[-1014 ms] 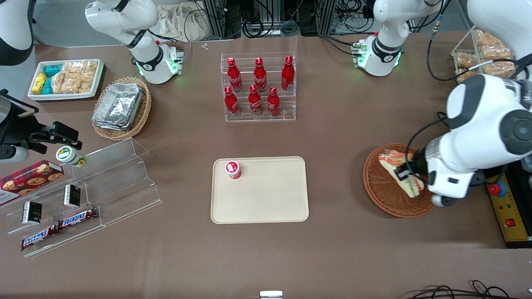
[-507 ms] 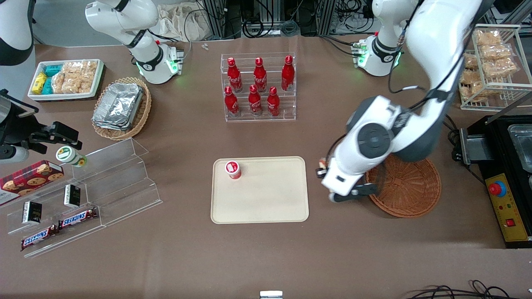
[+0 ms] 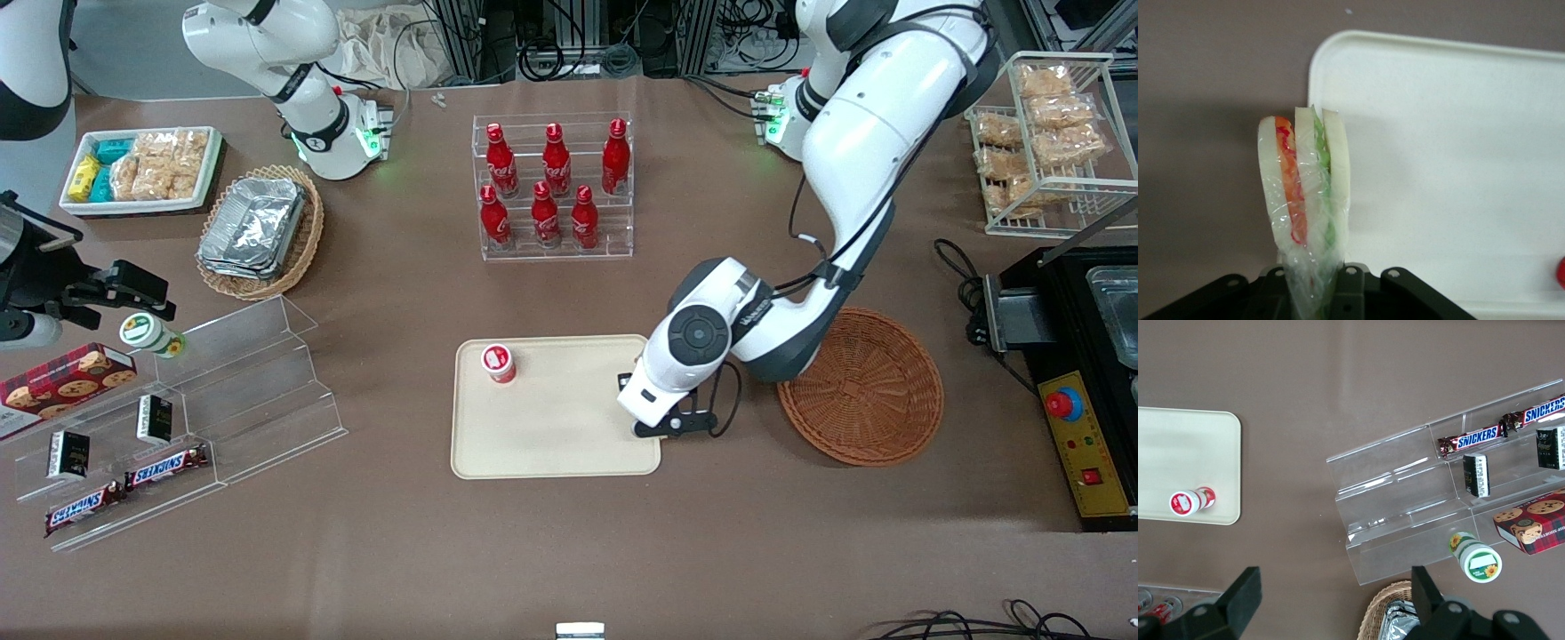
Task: Place sandwich from basket to tray
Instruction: 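Lower the sandwich onto the tray beside the red cup and open the gripper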
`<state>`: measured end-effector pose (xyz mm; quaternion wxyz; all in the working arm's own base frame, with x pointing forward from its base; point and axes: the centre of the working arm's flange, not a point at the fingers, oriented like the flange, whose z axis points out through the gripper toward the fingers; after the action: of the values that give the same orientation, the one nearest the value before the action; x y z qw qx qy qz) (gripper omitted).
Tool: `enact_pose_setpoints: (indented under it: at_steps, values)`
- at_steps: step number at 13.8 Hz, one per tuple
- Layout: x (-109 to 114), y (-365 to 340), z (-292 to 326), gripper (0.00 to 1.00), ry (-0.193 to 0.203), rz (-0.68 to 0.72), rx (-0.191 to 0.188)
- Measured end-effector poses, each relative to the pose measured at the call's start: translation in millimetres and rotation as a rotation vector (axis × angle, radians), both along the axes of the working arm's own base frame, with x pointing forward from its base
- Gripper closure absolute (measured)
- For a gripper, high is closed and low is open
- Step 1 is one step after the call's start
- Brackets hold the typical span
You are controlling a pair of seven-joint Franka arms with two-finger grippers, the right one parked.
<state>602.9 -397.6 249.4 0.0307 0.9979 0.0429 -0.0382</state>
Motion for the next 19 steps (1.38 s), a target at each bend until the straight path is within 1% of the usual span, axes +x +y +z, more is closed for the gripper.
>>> enact_pose_setpoints:
  at_steps: [3,7,9,11,14,16,17,18,19]
  values:
    - [-9,-13,-26,0.84,0.003,-0.033,0.006]
    - [-10,-15,-29,0.84,-0.006,-0.048,0.013]
    - [-19,-27,-30,0.84,-0.018,-0.082,0.027]
    - [-26,-36,-30,0.84,-0.021,-0.099,0.03]
    - [-26,-36,-31,0.84,-0.021,-0.099,0.031]
    - [-26,-36,-31,0.81,-0.021,-0.099,0.031]
    - [-26,-36,-31,0.74,-0.022,-0.099,0.031]
    - [-26,-36,-31,0.63,-0.021,-0.099,0.031]
    - [-25,-36,-32,0.55,-0.02,-0.098,0.033]
